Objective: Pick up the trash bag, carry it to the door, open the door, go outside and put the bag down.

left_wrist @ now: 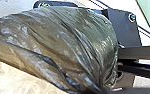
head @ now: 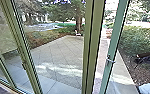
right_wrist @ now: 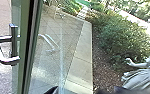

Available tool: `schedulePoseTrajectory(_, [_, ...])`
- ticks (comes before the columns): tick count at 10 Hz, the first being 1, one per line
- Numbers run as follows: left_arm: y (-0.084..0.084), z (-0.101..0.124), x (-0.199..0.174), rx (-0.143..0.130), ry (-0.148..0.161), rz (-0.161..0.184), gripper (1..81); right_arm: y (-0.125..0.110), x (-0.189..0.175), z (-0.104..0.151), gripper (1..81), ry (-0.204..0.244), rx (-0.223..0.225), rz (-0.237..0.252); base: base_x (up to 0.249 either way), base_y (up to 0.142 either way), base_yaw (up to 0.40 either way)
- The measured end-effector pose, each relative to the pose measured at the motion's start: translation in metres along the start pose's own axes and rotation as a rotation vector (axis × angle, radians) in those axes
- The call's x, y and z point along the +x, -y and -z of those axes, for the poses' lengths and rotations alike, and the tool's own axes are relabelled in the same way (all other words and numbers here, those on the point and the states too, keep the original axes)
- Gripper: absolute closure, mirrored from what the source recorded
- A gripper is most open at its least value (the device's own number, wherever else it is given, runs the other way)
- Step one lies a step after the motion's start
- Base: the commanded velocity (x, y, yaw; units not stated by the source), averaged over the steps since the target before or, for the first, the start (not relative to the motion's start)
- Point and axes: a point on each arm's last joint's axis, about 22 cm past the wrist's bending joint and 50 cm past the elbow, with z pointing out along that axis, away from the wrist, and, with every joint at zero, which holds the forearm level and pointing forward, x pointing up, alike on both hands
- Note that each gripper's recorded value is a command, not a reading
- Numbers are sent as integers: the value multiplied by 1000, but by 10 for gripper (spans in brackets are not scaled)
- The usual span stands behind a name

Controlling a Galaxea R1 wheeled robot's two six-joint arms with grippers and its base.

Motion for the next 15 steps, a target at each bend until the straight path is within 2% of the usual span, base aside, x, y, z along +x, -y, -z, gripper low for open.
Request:
schedulePoseTrajectory(2, [0, 0, 0, 0, 0, 0, 811, -48, -6, 9, 10, -14, -69, 50, 0, 0, 0])
schedulePoseTrajectory(4, [0, 0, 2, 0, -4, -1, 811, -103, -29, 23, 10, 19, -151, 70, 0, 0, 0])
schedulePoseTrajectory(5, [0, 0, 1, -1, 0, -4, 811, -123, -41, 28, 10, 45, -191, 70, 0, 0, 0])
schedulePoseTrajectory(7, [-1, -1, 6, -5, 18, -41, 811, -153, -77, 40, 10, 87, -235, 68, 0, 0, 0])
schedulePoseTrajectory(9, [-3, -3, 19, -11, 38, -98, 811, -202, -136, 67, 10, 153, -302, 47, 0, 0, 0])
schedulePoseTrajectory(11, [-5, -5, 28, -16, 50, -137, 811, -230, -170, 87, 10, 178, -332, 32, 0, 0, 0])
schedulePoseTrajectory(14, [-5, -5, 25, -15, 54, -137, 811, -247, -183, 89, 10, 180, -362, 36, 0, 0, 0])
schedulePoseTrajectory(15, [-5, -5, 26, -15, 53, -137, 811, -253, -185, 89, 10, 168, -372, 21, 0, 0, 0])
